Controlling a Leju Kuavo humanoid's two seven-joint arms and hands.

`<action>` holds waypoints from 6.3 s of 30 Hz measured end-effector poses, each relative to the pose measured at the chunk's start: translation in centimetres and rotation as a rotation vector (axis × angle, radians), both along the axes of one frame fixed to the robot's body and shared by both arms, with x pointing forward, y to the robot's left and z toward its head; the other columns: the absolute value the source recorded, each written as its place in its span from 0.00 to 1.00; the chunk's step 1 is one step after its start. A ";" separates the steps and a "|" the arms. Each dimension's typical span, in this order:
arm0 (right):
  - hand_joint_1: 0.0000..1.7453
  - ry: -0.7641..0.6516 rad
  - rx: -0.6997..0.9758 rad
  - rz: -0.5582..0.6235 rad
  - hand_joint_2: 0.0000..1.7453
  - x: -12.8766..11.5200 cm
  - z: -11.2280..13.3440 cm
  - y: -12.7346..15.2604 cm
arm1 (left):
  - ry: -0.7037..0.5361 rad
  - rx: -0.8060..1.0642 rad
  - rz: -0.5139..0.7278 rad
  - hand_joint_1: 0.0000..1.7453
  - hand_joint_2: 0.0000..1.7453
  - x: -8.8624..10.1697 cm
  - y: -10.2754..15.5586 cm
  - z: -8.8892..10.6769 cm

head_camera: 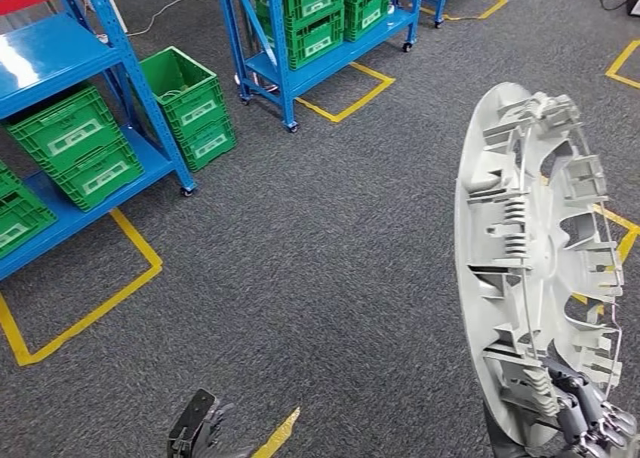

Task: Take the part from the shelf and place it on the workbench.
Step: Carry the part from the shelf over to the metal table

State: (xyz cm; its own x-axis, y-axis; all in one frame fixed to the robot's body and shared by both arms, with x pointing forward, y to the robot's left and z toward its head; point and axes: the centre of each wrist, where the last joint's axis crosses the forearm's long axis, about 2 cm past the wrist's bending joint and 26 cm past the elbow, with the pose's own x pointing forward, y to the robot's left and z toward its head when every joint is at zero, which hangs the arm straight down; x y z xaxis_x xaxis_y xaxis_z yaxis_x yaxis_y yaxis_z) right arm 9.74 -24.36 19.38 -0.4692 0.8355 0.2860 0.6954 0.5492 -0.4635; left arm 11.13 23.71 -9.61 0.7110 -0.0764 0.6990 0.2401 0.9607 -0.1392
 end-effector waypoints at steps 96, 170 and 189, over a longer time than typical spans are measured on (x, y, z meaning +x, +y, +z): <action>1.00 -0.064 0.122 -0.305 1.00 -2.7 3.6 -3.7 | 0.064 0.046 0.032 0.00 1.00 -3.2 -0.3 -0.7; 1.00 0.078 0.190 -0.375 1.00 -3.6 1.5 -4.6 | 0.063 0.051 0.078 0.00 1.00 -4.4 0.5 -1.0; 1.00 0.471 0.198 -0.410 1.00 -4.9 0.2 -12.3 | 0.038 0.036 0.048 0.00 1.00 -3.3 0.5 -0.8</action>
State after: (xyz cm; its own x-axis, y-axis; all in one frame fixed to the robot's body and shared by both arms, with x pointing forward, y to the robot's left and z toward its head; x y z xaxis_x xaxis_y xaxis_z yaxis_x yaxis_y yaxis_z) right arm 4.79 -36.61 19.55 0.0887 0.8305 0.5499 0.6140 0.3891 -0.6868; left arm 7.79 24.18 -10.38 0.7405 -0.0663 0.6688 0.1886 0.9756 -0.1122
